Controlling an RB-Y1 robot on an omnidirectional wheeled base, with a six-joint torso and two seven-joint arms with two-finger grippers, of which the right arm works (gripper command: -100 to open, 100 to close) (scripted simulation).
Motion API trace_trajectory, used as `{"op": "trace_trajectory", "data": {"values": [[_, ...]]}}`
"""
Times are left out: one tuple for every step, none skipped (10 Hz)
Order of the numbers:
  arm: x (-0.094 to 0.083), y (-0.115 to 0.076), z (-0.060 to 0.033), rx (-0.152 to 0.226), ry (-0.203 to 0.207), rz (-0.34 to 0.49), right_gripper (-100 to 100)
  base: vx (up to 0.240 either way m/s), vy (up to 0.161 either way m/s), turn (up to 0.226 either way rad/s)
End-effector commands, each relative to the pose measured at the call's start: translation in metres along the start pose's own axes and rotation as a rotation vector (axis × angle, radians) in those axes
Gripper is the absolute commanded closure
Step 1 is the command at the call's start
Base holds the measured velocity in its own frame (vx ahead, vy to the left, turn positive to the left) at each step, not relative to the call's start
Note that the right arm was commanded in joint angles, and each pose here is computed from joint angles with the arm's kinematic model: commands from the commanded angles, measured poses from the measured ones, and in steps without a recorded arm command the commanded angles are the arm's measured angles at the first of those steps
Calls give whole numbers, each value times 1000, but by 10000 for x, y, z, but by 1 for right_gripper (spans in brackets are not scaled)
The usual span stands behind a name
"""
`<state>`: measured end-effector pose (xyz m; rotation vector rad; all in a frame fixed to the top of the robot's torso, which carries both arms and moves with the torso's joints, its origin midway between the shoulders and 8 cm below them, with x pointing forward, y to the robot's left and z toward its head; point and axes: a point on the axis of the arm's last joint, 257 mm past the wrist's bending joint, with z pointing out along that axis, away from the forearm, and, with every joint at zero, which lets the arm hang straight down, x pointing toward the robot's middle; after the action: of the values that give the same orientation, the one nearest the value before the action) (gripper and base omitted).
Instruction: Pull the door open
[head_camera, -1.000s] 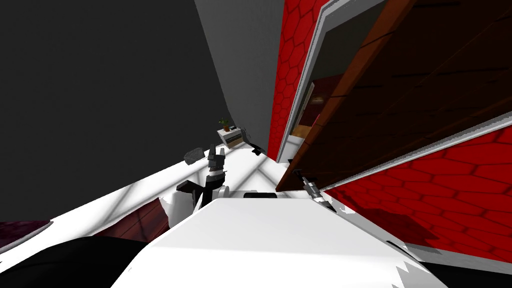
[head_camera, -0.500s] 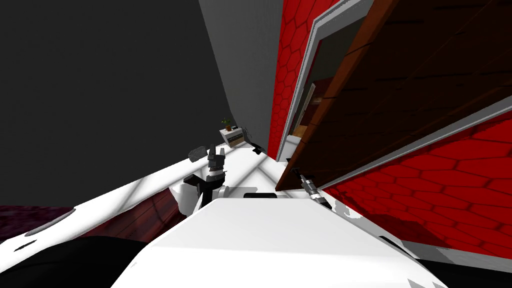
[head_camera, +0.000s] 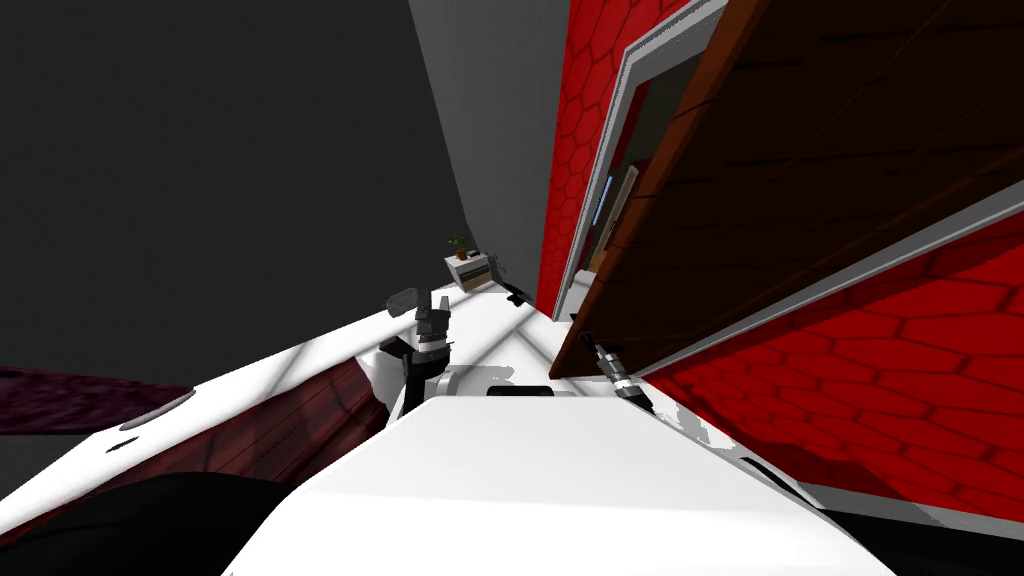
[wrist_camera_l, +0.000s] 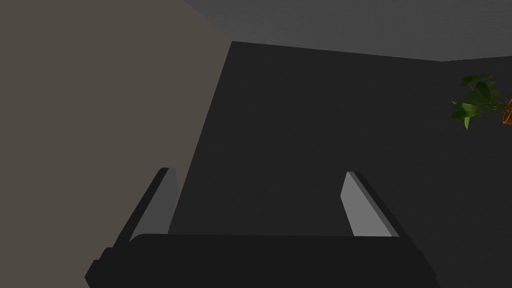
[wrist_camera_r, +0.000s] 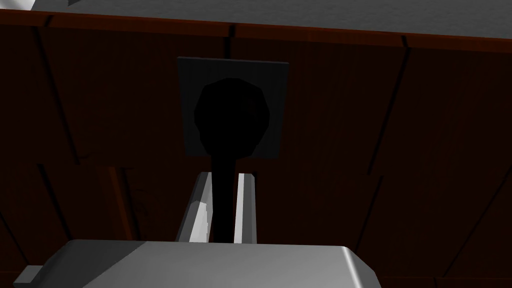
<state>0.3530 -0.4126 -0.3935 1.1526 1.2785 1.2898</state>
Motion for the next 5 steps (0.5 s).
{"op": "trace_trajectory", "data": {"values": [[99, -43, 138, 8, 6, 6, 100, -206, -74, 128], [115, -42, 179, 8, 6, 5, 100, -189, -58, 84], [145, -39, 260, 8, 6, 5, 100, -191, -72, 77], [174, -35, 338, 8, 6, 4, 100, -217, -77, 98], [189, -33, 376, 8, 6, 4, 100, -167, -75, 67]]}}
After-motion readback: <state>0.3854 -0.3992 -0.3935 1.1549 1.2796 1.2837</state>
